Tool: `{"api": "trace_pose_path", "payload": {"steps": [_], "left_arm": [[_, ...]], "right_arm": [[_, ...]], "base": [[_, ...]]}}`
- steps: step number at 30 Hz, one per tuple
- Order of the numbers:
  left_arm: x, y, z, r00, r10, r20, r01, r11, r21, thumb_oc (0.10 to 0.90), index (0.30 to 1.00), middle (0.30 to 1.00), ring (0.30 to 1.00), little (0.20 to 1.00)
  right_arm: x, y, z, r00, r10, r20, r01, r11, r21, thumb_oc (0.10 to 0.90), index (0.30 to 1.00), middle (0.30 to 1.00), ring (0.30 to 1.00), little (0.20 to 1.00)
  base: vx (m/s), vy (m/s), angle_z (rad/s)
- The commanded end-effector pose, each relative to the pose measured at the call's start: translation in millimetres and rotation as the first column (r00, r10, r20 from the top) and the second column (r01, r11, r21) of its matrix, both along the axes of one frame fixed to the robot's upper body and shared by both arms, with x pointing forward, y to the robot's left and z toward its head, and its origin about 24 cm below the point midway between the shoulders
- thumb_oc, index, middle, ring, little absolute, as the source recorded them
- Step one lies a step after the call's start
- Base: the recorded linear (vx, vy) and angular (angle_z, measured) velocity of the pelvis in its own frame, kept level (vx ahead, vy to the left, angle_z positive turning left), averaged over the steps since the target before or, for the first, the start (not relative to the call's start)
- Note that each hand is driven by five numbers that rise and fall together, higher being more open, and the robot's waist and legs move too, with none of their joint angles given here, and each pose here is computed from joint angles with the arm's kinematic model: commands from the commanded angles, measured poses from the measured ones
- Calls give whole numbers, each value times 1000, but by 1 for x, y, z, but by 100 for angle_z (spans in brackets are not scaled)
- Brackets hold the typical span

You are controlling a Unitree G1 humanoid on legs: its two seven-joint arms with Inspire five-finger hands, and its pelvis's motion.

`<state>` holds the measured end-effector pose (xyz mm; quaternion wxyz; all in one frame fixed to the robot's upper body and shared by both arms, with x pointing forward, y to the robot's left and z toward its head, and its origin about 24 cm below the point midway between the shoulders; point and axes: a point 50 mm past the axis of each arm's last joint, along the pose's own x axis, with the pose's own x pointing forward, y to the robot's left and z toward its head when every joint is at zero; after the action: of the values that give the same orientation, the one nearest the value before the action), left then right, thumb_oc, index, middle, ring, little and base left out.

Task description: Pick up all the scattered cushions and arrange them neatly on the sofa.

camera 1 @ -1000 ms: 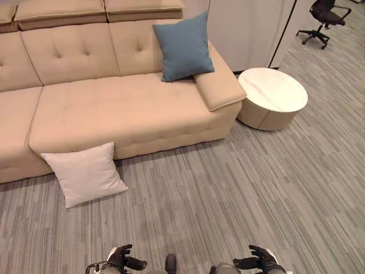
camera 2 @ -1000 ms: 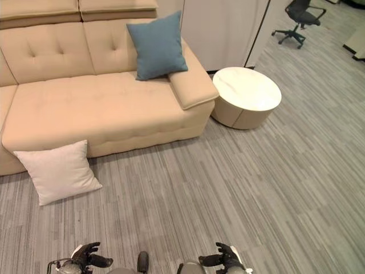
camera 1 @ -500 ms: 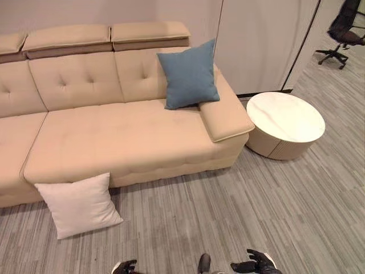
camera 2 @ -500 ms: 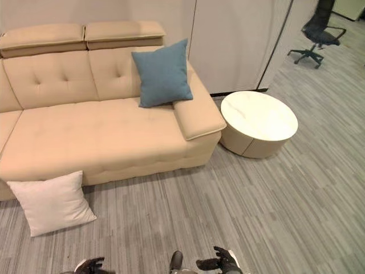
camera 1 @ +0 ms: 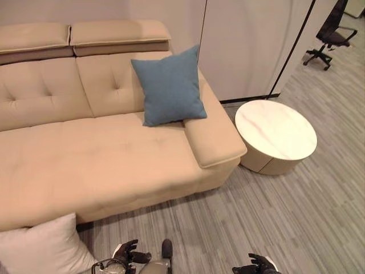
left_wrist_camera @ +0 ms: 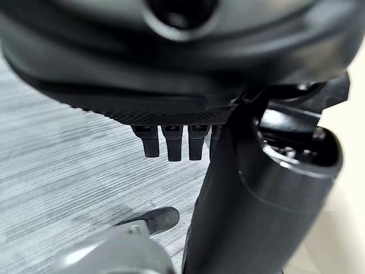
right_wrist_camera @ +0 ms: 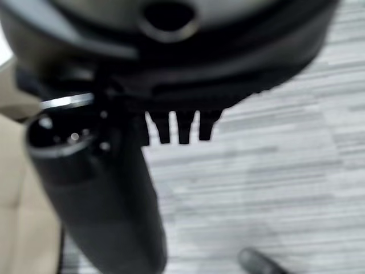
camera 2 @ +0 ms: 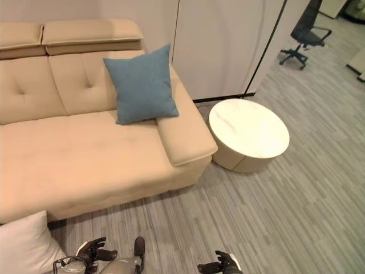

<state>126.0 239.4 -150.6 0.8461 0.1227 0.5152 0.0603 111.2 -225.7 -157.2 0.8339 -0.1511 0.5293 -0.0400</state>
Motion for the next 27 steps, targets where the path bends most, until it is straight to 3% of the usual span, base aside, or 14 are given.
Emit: {"api": "trace_pose_path", "payload": {"steps": [1,11,16,20,27], "left_arm": [[-7,5,0,999,-32,-20,32,999,24,800,900,900,900,900],[-2,9,2,1000,10,12,-10,999,38,800,900,900,900,900],[-5,4,0,1000,-11,-8,11,999,35,800,900,900,900,900],[8,-4,3,999,-35,36,35,999,18,800,900,900,900,900],[18,-7,6,997,-44,65,43,999,13,800,900,900,900,900]], "right_arm": [[23,-22,14,996,17,89,-12,998,-58,800,900,900,900,900],[34,-23,18,992,15,122,-8,998,-58,800,900,900,900,900],[22,-27,15,996,-5,90,11,998,-60,800,900,900,900,900],[18,-34,16,992,-65,108,71,996,-54,800,900,900,900,900],[15,-40,17,987,-117,112,124,991,-54,800,900,900,900,900]], "base": [[155,157,18],[232,11,36],[189,-126,58],[59,-161,113],[41,6,22]]}}
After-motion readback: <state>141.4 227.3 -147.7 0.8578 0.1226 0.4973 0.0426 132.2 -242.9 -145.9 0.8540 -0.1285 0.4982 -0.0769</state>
